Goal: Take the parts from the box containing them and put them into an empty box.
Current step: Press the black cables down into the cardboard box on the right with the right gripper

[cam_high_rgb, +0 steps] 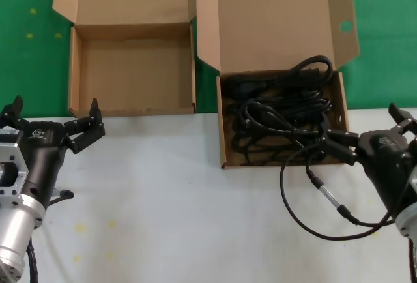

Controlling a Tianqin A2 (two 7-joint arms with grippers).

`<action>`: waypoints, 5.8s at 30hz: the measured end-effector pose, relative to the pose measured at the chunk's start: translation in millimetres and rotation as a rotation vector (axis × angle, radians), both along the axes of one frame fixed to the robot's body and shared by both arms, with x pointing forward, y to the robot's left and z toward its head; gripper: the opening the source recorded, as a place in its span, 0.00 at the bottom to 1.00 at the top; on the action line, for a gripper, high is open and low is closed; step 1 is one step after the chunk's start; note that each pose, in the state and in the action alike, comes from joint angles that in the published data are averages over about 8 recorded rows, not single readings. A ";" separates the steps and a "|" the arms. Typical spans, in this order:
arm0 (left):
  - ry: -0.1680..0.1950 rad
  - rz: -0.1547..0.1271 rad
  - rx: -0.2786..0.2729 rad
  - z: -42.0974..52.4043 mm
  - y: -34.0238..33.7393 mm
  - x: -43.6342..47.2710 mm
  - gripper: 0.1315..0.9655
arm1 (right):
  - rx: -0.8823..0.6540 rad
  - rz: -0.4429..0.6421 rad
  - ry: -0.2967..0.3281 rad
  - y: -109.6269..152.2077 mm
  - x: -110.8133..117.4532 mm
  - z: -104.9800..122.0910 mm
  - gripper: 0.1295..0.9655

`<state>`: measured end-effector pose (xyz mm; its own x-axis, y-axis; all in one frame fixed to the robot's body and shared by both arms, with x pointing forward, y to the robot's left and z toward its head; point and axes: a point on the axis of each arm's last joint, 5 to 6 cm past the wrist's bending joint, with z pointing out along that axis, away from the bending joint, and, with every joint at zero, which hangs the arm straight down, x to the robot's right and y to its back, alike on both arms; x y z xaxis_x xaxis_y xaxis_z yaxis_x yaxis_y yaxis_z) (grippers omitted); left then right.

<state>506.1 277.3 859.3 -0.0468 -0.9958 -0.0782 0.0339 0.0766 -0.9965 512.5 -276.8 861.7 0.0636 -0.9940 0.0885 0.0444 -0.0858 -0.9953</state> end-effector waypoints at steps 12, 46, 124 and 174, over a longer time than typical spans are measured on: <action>0.000 0.000 0.000 0.0 0.0 0.0 1.00 | 0.000 0.000 0.000 0.0 0.0 0.0 1.00; 0.000 0.000 0.000 0.0 0.0 0.0 0.98 | -0.048 0.048 -0.029 -2.0 -13.7 21.5 1.00; 0.000 0.000 0.000 0.0 0.0 0.0 0.02 | -0.966 0.643 -0.151 -7.4 50.9 121.5 0.41; 0.000 0.000 0.000 0.0 0.0 0.0 0.02 | -0.987 0.597 0.303 45.6 91.9 166.8 0.78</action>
<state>506.1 277.3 859.3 -0.0468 -0.9958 -0.0781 0.0339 0.0766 -0.9965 604.5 -231.2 1028.5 0.6430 -0.3110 0.6998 0.1117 -0.8660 -0.4875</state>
